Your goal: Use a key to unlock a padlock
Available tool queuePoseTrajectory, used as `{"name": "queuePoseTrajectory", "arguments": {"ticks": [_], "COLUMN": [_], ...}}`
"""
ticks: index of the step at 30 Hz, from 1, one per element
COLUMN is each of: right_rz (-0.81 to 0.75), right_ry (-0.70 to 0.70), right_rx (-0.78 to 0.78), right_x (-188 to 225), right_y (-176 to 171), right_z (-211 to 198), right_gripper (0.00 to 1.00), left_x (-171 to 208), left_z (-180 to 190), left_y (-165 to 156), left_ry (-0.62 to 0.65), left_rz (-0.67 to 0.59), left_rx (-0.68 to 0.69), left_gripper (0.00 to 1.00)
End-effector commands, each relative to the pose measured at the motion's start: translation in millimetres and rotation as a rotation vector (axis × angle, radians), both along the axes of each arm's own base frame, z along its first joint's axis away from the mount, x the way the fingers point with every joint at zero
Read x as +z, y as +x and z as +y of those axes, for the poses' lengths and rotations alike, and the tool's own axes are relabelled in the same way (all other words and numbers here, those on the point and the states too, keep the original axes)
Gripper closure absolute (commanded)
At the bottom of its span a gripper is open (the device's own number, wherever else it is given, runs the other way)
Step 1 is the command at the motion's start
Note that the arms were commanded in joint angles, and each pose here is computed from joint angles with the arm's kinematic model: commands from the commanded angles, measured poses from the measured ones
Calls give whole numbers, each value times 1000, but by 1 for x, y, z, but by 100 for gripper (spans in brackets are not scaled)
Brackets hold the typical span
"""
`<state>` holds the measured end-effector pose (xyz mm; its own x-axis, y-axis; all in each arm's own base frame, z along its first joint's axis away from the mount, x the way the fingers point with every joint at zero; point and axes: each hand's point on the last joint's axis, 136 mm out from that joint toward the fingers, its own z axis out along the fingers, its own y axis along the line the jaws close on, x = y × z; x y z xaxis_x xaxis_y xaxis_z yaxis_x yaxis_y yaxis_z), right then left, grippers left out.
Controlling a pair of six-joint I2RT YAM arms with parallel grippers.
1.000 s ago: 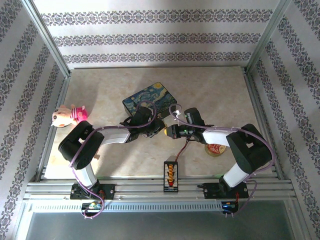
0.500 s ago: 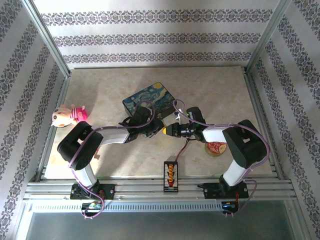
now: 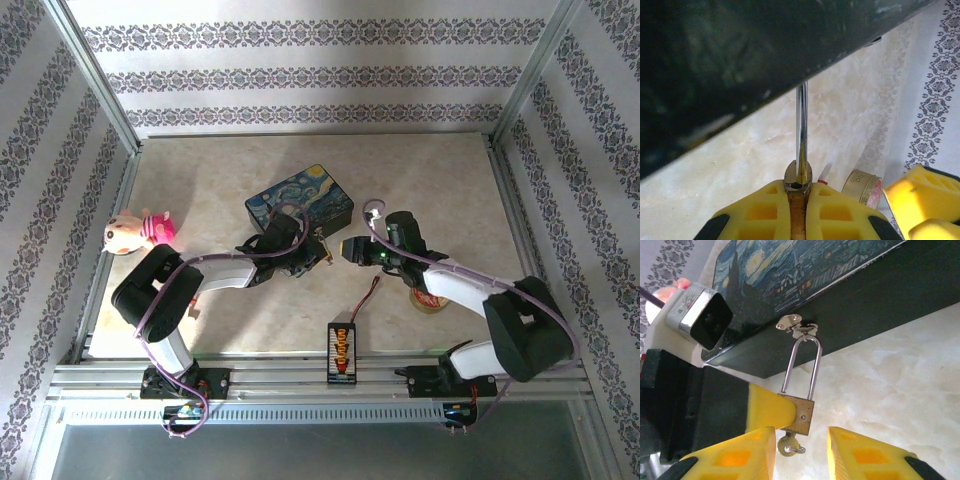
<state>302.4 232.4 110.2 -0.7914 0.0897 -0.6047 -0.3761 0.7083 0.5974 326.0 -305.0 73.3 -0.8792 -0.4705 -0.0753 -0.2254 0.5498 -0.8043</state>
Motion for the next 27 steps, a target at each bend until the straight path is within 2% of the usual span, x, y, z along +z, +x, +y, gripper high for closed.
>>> {"name": "queuePoseTrajectory", "arguments": {"ticks": [1, 5, 15, 27], "right_rz": [-84, -203, -282, -323], "right_ry": [-260, -449, -593, -701], "right_rx": [-20, -10, 77, 168], "right_x": [-13, -9, -7, -16], "right_y": [-9, -19, -30, -24], "right_z": [-12, -9, 12, 40], "right_gripper": [71, 75, 75, 72], "left_x": [-21, -19, -20, -20], "left_z": [12, 12, 11, 9], "left_y": [-21, -20, -20, -21], "left_ry": [34, 31, 23, 18], "left_rz": [120, 118, 130, 138], "left_rx": [-2, -2, -4, -13], "left_gripper": [100, 100, 100, 100]}}
